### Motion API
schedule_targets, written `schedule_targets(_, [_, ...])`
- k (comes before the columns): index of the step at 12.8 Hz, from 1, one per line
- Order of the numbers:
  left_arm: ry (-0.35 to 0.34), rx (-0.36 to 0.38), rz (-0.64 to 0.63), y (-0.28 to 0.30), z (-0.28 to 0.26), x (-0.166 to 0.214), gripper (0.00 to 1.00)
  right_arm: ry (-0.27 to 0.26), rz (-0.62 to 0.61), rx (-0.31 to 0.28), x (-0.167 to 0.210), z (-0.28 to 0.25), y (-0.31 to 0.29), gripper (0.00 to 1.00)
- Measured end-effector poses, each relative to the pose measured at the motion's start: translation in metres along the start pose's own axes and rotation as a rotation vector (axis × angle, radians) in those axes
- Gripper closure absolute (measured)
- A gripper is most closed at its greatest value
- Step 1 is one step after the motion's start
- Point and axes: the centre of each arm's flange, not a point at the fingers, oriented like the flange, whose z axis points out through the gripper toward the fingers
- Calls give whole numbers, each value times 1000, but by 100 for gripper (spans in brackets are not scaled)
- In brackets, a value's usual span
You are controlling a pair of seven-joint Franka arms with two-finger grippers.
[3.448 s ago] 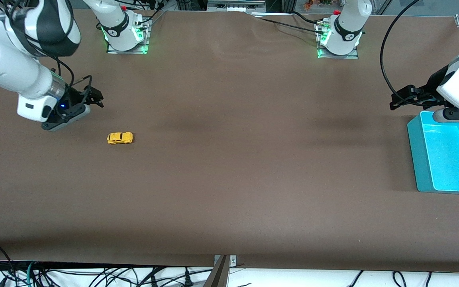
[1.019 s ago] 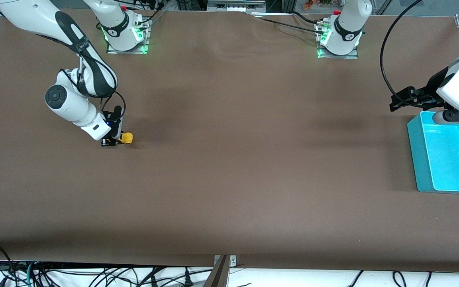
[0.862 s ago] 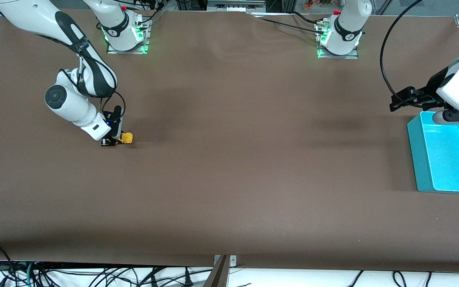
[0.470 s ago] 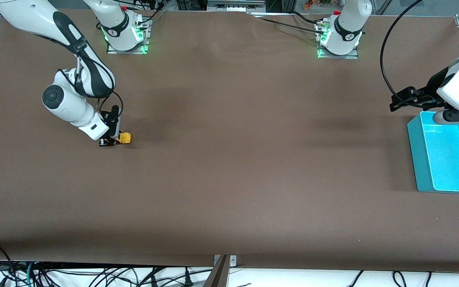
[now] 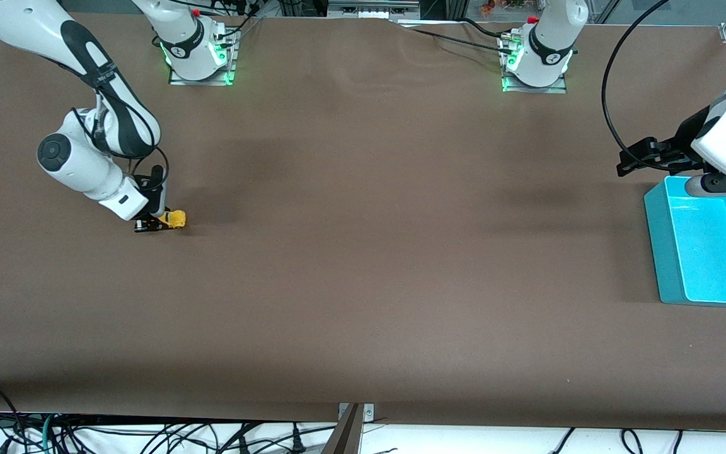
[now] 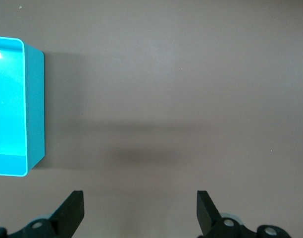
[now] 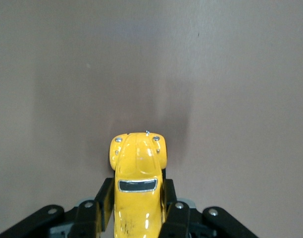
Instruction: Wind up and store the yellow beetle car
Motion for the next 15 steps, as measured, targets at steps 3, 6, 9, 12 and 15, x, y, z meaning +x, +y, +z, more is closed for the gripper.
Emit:
schedule_targets(3, [0, 0, -1, 0, 0, 0, 0, -6, -24, -15, -35, -4, -4, 56])
schedule_targets(6, [-1, 0, -1, 0, 0, 0, 0, -8, -40, -28, -64, -6, -7, 56])
schedule_targets(9, [-1, 0, 0, 0, 1, 1, 0, -10, -19, -36, -79, -8, -9, 56])
schedule_targets(12, [-1, 0, 0, 0, 1, 1, 0, -16, 20, -43, -97, -9, -10, 56])
schedule_targets(15, [-1, 0, 2, 1, 1, 1, 0, -16, 33, -44, -100, -9, -10, 56])
